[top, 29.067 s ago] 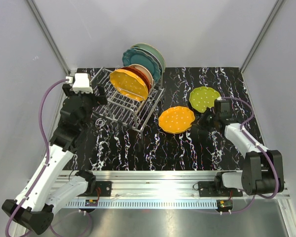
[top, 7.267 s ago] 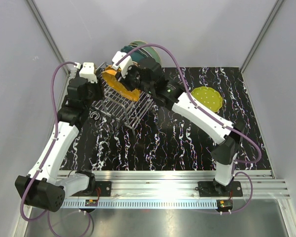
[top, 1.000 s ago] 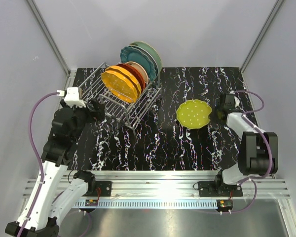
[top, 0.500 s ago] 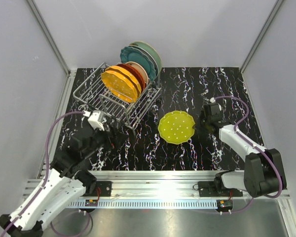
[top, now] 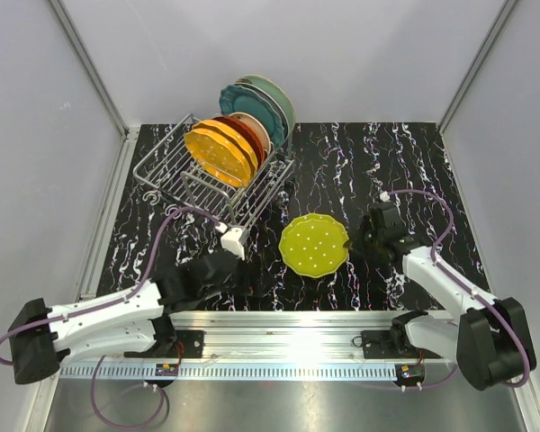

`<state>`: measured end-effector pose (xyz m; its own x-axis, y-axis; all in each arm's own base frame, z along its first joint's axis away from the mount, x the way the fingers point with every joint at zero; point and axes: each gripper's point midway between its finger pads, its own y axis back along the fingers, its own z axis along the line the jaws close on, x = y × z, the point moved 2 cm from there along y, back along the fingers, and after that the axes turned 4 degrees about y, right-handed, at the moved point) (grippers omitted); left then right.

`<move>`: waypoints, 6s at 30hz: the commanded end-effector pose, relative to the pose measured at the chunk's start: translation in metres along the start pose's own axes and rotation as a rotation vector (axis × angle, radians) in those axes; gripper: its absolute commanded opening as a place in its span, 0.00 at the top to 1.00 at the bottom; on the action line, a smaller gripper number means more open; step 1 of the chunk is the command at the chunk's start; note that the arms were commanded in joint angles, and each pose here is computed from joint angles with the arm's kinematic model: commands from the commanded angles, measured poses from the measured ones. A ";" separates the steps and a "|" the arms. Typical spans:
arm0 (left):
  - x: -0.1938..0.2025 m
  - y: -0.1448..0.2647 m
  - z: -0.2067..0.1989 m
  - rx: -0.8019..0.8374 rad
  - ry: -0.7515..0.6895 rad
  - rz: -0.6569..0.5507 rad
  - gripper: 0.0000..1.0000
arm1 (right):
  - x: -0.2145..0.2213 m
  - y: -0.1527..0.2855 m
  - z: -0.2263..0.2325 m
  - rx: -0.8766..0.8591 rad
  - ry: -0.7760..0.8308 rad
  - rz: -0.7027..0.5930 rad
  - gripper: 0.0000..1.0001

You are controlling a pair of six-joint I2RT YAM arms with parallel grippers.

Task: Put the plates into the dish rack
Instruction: Pass the plate from the right arm to the left, then pass the plate from the left arm to the right, then insert the plate into the dish rack

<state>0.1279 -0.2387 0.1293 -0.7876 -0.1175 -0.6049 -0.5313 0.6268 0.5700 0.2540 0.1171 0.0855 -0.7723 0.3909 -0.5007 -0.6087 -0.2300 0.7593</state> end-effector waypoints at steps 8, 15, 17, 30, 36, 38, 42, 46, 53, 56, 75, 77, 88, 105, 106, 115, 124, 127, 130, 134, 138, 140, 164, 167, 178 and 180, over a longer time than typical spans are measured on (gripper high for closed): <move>-0.004 -0.041 -0.027 0.061 0.156 -0.075 0.06 | 0.015 0.036 0.051 -0.321 -0.091 0.018 1.00; -0.011 -0.057 -0.045 0.086 0.237 -0.077 0.05 | 0.027 0.054 0.059 -0.439 -0.102 0.031 1.00; -0.011 -0.061 -0.047 0.081 0.240 -0.071 0.05 | 0.027 0.061 0.064 -0.494 -0.094 0.015 1.00; -0.061 -0.027 -0.104 0.378 0.252 -0.232 0.25 | 0.027 0.085 0.086 -0.689 -0.051 -0.008 1.00; -0.079 0.005 -0.114 0.467 0.222 -0.316 0.63 | 0.014 0.095 0.100 -0.752 -0.017 -0.057 1.00; -0.081 0.009 -0.111 0.449 0.206 -0.324 0.74 | 0.009 0.099 0.106 -0.777 -0.006 -0.063 1.00; -0.087 0.019 -0.112 0.433 0.121 -0.337 0.86 | -0.001 0.111 0.121 -0.838 0.031 -0.072 0.90; -0.093 0.028 -0.119 0.441 0.037 -0.344 1.00 | -0.008 0.124 0.132 -0.885 0.093 -0.093 0.59; -0.132 0.062 -0.116 0.408 0.022 -0.428 1.00 | -0.015 0.142 0.144 -0.975 0.184 -0.141 0.25; -0.155 0.082 -0.113 0.440 0.068 -0.467 1.00 | -0.019 0.148 0.148 -0.992 0.214 -0.166 0.21; -0.185 0.128 -0.142 0.673 0.133 -0.504 1.00 | -0.014 0.168 0.167 -1.125 0.331 -0.127 0.16; -0.187 0.133 -0.146 0.690 0.117 -0.512 1.00 | -0.014 0.167 0.169 -1.126 0.341 -0.126 0.16; -0.188 0.136 -0.158 0.745 0.118 -0.485 1.00 | -0.010 0.202 0.193 -1.327 0.378 -0.109 0.24; -0.206 0.132 -0.144 0.649 0.072 -0.490 0.98 | -0.006 0.263 0.200 -1.562 0.428 -0.103 0.47; -0.205 0.129 -0.144 0.648 0.073 -0.482 0.98 | -0.006 0.262 0.200 -1.560 0.424 -0.101 0.47; -0.202 0.117 -0.153 0.682 0.022 -0.429 0.98 | -0.006 0.251 0.205 -1.538 0.399 -0.076 0.46; -0.201 0.114 -0.141 0.606 -0.021 -0.439 0.72 | -0.008 0.239 0.205 -1.465 0.369 -0.082 0.83; -0.200 0.110 -0.136 0.572 -0.007 -0.431 0.47 | -0.013 0.233 0.206 -1.441 0.330 -0.086 1.00; -0.197 0.104 -0.129 0.524 0.015 -0.410 0.28 | -0.013 0.230 0.206 -1.437 0.310 -0.079 1.00; -0.194 0.103 -0.122 0.476 0.009 -0.390 0.15 | -0.015 0.227 0.207 -1.429 0.281 -0.078 1.00; -0.197 0.109 -0.113 0.402 -0.013 -0.403 0.02 | -0.017 0.219 0.206 -1.396 0.255 -0.081 1.00; -0.199 0.114 -0.106 0.356 -0.026 -0.420 0.01 | -0.016 0.211 0.205 -1.368 0.232 -0.066 1.00; -0.229 0.182 -0.029 -0.172 -0.226 -0.652 0.01 | -0.098 0.213 0.227 -1.029 0.406 -0.508 1.00; -0.236 0.178 -0.032 -0.182 -0.256 -0.650 0.01 | -0.109 0.222 0.239 -1.022 0.464 -0.567 1.00; -0.255 0.172 -0.054 -0.126 -0.329 -0.654 0.01 | -0.115 0.236 0.286 -1.008 0.572 -0.658 1.00; -0.255 0.168 -0.053 -0.135 -0.341 -0.643 0.01 | -0.110 0.240 0.295 -1.020 0.580 -0.666 1.00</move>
<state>0.2221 -0.1425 0.3782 -0.2607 -0.1430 -0.9548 -0.9031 0.3856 0.1889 0.2521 0.2803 0.3698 -0.2896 0.1842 -0.9393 -0.5620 -0.8270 0.0111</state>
